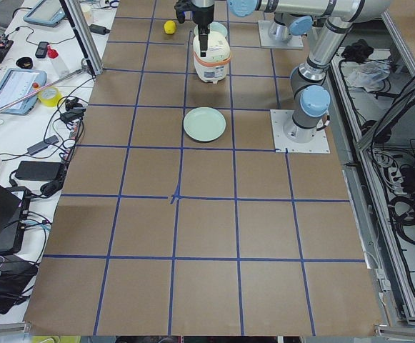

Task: Press rice cooker button
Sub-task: 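Press down on the green lid button with the closed right gripper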

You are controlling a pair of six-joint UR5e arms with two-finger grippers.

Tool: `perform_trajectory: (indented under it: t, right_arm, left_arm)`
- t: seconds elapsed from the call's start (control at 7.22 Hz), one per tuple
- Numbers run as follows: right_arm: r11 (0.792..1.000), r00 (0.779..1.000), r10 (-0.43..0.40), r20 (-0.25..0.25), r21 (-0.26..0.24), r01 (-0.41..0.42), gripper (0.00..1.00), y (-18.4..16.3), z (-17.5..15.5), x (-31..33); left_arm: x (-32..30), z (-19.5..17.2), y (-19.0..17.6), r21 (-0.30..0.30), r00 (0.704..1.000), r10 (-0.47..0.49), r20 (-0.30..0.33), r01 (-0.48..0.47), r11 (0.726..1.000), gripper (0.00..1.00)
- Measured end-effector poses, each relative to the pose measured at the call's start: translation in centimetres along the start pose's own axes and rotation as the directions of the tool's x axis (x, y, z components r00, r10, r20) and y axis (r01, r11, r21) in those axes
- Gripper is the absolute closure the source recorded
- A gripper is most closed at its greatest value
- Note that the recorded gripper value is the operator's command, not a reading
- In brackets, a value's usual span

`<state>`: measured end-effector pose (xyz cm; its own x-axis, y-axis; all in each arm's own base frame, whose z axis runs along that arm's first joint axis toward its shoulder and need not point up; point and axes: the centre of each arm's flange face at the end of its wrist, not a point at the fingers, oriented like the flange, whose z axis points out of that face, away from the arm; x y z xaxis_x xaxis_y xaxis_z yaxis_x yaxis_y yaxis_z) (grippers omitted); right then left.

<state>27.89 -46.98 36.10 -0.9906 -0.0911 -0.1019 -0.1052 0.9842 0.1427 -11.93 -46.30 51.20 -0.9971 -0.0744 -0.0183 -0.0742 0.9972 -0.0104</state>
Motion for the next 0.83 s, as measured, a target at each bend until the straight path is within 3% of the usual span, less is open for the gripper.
perform_trajectory:
  t: [0.55, 0.83]
  right_arm:
    - [1.000, 1.000, 0.002, -0.003, -0.012, -0.002, 0.96, -0.4, 0.6, 0.0]
    - [1.000, 1.000, 0.003, 0.000, 0.008, -0.003, 0.89, -0.5, -0.4, -0.1]
  left_arm:
    - [0.0, 0.0, 0.0, 0.000, 1.000, 0.000, 0.000, 0.000, 1.000, 0.00]
    - [0.0, 0.0, 0.0, 0.000, 1.000, 0.000, 0.000, 0.000, 1.000, 0.00]
